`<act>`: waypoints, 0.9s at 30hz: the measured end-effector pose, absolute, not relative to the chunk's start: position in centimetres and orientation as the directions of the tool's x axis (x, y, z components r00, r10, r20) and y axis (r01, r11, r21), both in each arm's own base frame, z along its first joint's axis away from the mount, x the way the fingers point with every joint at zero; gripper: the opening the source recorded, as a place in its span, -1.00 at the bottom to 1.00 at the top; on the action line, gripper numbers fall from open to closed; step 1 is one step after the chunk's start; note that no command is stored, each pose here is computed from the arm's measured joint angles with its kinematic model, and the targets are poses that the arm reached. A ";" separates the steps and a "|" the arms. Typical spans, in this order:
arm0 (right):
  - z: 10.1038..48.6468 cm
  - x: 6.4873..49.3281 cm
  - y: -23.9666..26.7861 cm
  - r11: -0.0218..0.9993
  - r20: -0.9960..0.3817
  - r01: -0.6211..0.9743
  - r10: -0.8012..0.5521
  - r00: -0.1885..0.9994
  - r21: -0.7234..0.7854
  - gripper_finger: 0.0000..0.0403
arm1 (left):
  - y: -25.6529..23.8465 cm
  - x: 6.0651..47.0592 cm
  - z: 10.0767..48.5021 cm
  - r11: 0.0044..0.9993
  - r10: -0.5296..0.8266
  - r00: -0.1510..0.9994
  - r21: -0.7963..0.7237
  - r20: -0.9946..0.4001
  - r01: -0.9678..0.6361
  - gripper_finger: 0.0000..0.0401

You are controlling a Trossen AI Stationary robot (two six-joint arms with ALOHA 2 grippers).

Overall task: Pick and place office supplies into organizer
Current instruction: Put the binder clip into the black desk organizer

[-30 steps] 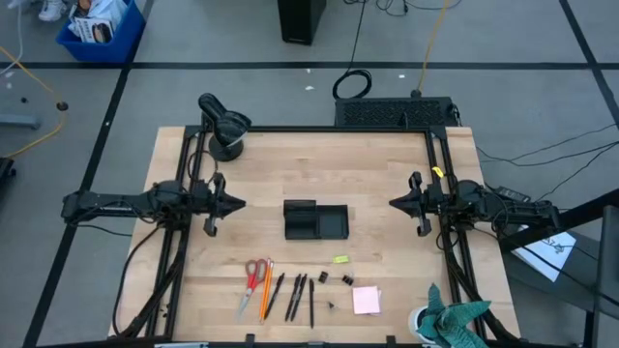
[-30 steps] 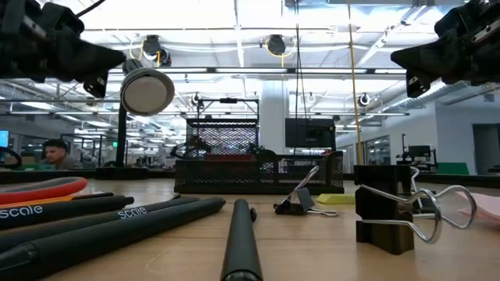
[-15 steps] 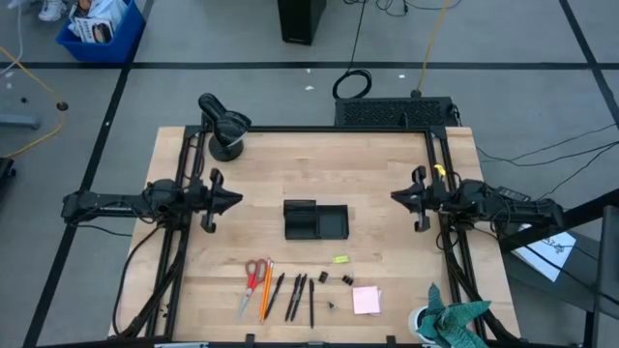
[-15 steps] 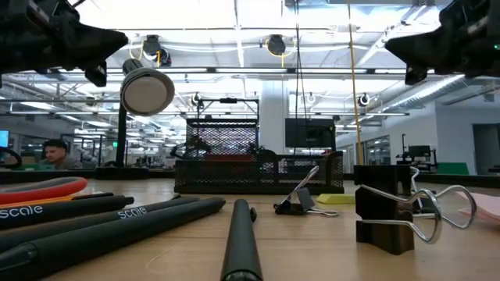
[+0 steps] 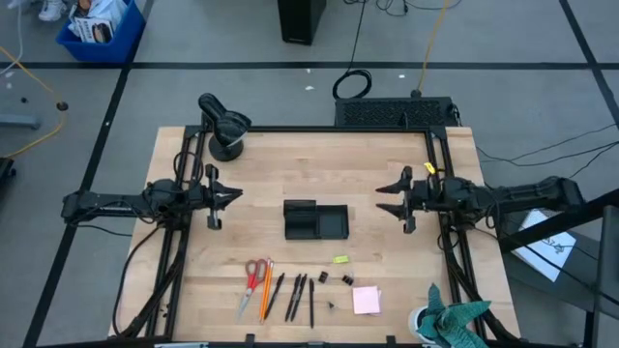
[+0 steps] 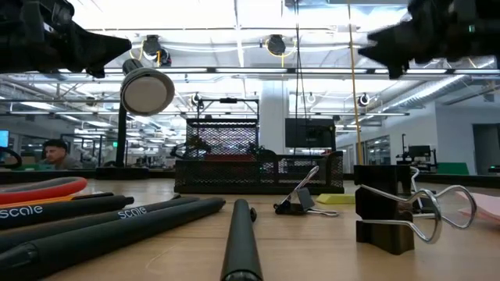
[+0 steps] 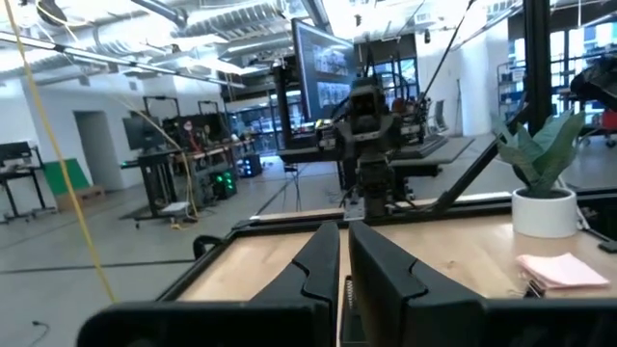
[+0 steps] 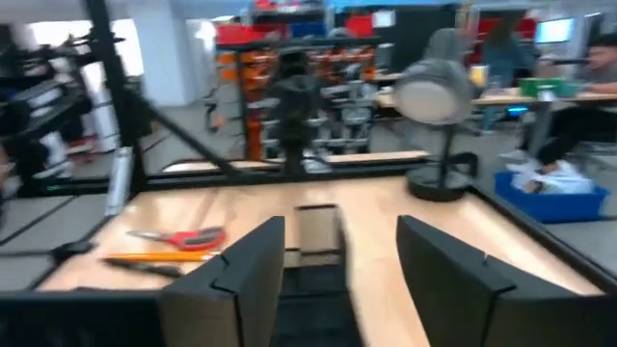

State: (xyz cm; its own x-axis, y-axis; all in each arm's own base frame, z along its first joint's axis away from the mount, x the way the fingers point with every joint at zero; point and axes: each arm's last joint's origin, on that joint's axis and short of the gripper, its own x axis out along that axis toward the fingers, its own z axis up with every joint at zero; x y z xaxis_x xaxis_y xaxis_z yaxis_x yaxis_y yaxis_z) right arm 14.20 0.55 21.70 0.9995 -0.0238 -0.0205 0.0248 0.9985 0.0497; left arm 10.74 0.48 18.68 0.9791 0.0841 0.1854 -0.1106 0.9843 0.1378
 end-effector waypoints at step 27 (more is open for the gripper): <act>18.7 24.2 14.6 0.989 -0.595 0.069 0.021 0.803 0.128 0.01 | 0.5 10.7 18.6 0.994 0.083 0.980 0.058 0.183 -0.095 -0.82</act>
State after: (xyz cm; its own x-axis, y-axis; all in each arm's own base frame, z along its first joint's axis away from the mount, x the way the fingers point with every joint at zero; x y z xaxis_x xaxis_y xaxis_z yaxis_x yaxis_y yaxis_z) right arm 24.23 14.58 18.66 0.8034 0.0206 -0.5951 0.0692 0.9894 0.1277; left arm 10.74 0.48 18.65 0.9796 0.0826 0.1831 -0.0947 0.9938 0.0583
